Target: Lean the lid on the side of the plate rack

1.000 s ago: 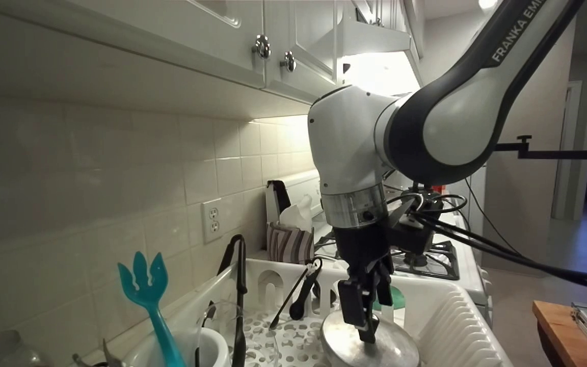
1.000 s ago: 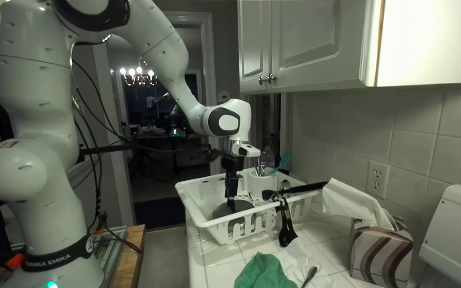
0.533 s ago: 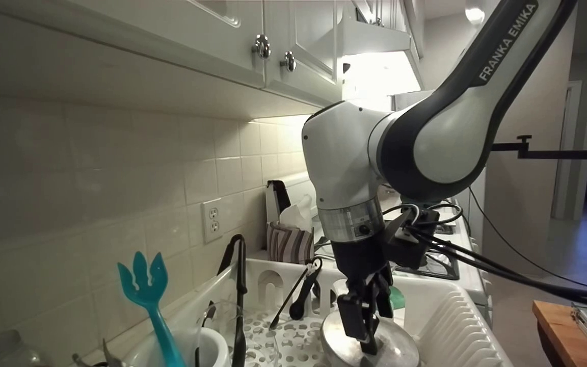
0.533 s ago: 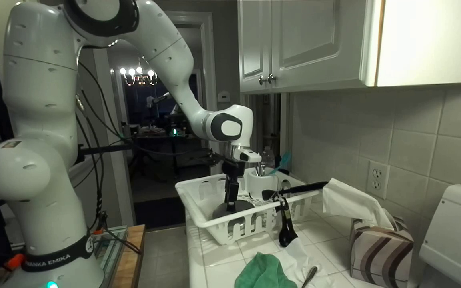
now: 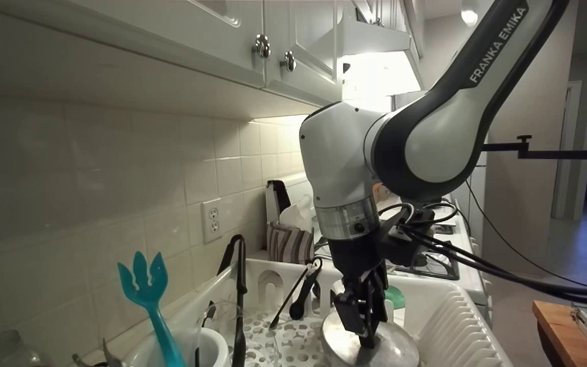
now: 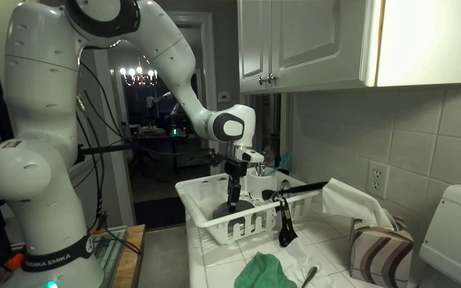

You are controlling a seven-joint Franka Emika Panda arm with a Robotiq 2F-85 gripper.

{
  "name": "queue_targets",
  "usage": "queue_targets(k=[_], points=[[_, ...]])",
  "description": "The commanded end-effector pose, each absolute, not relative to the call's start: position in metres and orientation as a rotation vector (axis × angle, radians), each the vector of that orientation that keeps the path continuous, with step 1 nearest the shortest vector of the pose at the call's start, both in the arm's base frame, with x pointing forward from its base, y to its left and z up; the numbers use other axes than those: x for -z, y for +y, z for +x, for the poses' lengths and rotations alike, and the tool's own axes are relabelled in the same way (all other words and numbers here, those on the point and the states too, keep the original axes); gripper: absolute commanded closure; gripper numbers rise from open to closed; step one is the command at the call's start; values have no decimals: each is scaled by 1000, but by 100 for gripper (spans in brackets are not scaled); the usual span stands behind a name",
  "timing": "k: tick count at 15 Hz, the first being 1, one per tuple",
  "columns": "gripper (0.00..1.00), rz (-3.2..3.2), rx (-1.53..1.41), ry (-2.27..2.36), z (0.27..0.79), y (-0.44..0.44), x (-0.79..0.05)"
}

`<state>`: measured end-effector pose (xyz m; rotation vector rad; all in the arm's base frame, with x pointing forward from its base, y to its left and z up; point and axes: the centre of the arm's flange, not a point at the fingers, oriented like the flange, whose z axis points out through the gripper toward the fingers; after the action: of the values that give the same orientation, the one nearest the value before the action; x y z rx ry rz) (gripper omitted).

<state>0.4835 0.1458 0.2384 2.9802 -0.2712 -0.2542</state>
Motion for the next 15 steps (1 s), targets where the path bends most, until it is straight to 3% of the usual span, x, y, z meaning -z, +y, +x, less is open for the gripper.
queue_targets(k=[1,5,10,15], points=[[68,2970,257,-276,490,152,-234],[95,2973,257,-268,490,152,-234],[94,2974,227,-259,484,165,-262],[94,2845,102,-164,439,201,-319]])
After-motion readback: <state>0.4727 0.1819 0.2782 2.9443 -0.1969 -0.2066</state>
